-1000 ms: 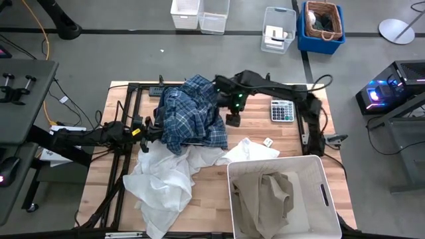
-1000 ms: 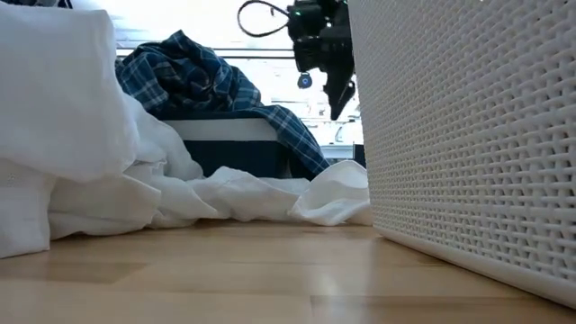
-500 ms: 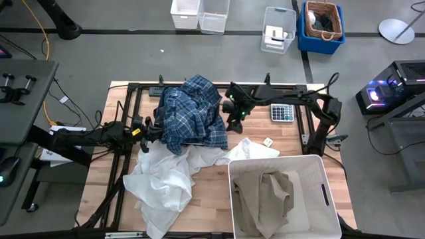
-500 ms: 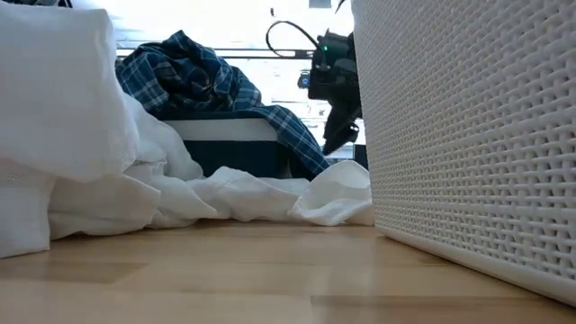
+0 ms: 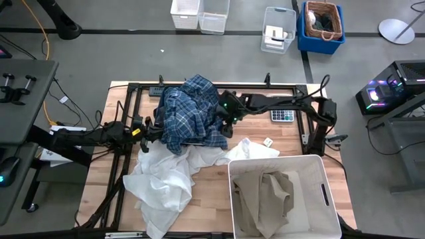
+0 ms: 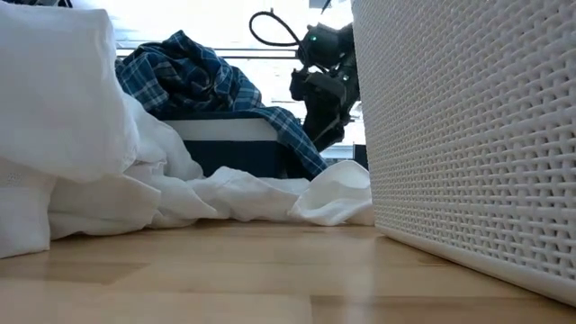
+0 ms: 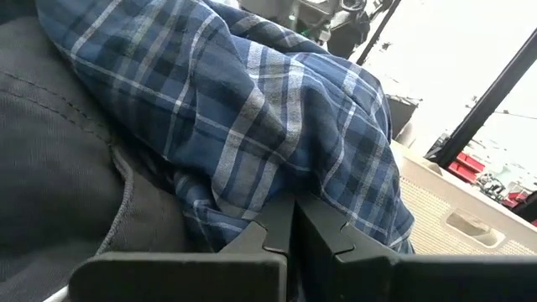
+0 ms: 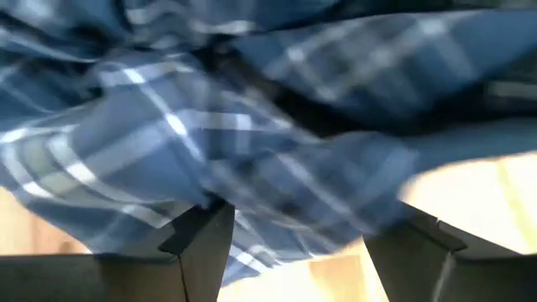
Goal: Sort clothes
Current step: Put the blue checkered pants into the blue laundry bin, then put the white long sleeve shirt into the white laundry bin
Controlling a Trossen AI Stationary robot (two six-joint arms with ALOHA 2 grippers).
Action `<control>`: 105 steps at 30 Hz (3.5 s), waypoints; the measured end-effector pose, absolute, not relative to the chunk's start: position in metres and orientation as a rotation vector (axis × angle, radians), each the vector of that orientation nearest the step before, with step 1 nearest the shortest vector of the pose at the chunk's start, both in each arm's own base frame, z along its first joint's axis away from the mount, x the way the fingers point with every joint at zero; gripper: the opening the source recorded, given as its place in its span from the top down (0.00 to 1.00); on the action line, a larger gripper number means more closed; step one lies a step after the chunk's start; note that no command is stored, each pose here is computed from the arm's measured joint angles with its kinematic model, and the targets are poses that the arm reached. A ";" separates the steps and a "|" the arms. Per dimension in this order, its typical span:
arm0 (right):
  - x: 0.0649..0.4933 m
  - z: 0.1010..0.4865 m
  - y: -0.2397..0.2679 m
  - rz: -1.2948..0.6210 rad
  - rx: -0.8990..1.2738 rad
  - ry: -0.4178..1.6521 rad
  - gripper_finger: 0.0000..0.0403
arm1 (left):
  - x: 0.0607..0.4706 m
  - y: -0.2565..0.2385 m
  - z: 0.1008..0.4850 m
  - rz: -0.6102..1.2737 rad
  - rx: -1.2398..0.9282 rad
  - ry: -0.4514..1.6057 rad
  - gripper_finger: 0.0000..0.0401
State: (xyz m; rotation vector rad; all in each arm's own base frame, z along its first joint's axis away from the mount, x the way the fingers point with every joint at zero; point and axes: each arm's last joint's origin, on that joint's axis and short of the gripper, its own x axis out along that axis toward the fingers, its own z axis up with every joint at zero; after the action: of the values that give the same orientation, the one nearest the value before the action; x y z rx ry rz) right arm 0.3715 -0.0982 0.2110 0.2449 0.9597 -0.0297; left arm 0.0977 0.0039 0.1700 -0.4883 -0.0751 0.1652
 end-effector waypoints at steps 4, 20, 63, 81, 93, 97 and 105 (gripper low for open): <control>0.375 0.212 -0.083 0.026 0.253 0.962 0.61 | 0.098 0.004 0.170 0.165 -0.488 -0.075 1.00; 0.413 0.352 -0.079 0.307 0.290 0.434 0.99 | 0.098 0.004 0.170 0.166 -0.488 -0.075 1.00; 0.445 0.355 -0.109 -0.354 0.332 0.821 0.40 | 0.098 0.004 0.170 0.166 -0.488 -0.074 1.00; 0.444 0.319 -0.159 -0.817 0.562 0.681 0.40 | 0.098 0.004 0.170 0.165 -0.488 -0.074 1.00; 0.470 0.361 -0.038 -0.037 0.163 0.591 0.40 | 0.098 0.004 0.170 0.165 -0.488 -0.074 1.00; 0.469 0.351 0.004 0.107 0.113 0.675 0.40 | 0.098 0.004 0.170 0.165 -0.488 -0.075 1.00; 0.469 0.326 0.057 0.163 0.070 0.734 0.40 | 0.098 0.004 0.170 0.165 -0.488 -0.075 1.00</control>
State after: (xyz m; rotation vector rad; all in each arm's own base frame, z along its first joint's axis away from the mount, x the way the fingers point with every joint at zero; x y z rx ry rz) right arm 0.4692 0.0571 0.3259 0.0700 0.7336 0.1633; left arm 0.0977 0.0039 0.1700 -0.4883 -0.0752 0.1651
